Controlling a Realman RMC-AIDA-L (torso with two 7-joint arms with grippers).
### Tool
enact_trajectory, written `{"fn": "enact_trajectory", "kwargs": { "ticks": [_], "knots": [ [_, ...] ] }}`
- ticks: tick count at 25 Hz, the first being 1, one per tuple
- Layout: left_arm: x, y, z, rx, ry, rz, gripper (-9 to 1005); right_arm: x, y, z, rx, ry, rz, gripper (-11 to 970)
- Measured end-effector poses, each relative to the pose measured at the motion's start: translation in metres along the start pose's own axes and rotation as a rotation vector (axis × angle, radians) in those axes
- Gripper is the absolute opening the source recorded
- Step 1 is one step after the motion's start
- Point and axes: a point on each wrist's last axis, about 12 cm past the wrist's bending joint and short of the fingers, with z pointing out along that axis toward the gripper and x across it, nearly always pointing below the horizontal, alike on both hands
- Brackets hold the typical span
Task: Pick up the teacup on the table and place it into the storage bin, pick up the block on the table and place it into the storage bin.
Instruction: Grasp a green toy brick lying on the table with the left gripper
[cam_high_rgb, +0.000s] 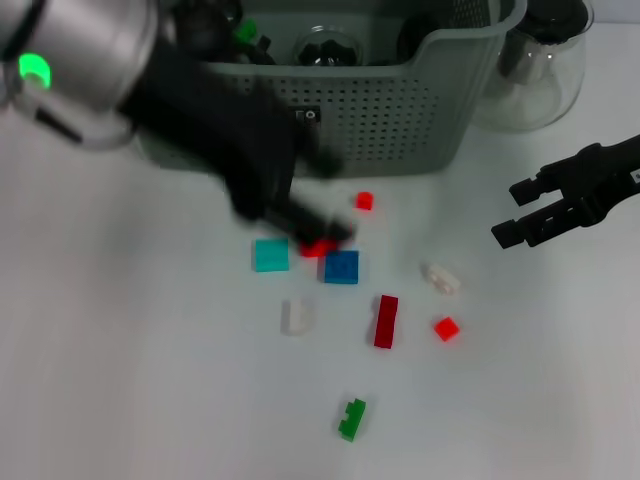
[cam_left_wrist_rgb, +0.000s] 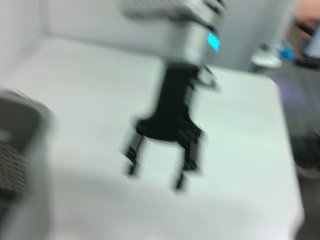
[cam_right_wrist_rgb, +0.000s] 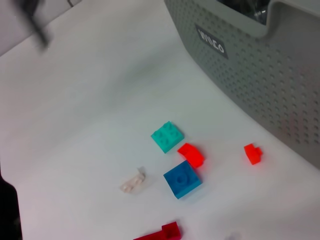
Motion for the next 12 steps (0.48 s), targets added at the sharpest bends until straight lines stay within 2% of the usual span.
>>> {"fn": "enact_trajectory", "kwargs": {
  "ticks": [1,2,6,12],
  "knots": [
    [0.006,-0.007,0.009,0.039,0.054,0.013,680,0.0,0.0,0.0,0.002,-0.002,0.003,914],
    [0.006,-0.007,0.009,0.039,0.054,0.013,680,0.0,-0.001,0.0,0.003,-0.005,0.005,914],
    [0.016,-0.015,0.034,0.076,0.176,0.038,677,0.001,-0.002,0.001,0.008,-0.012,0.012,912],
    [0.023,-0.038,0.095,0.123,0.418,0.218,678,-0.001,-0.002,0.003,0.016,-0.018,0.012,914]
  ]
}}
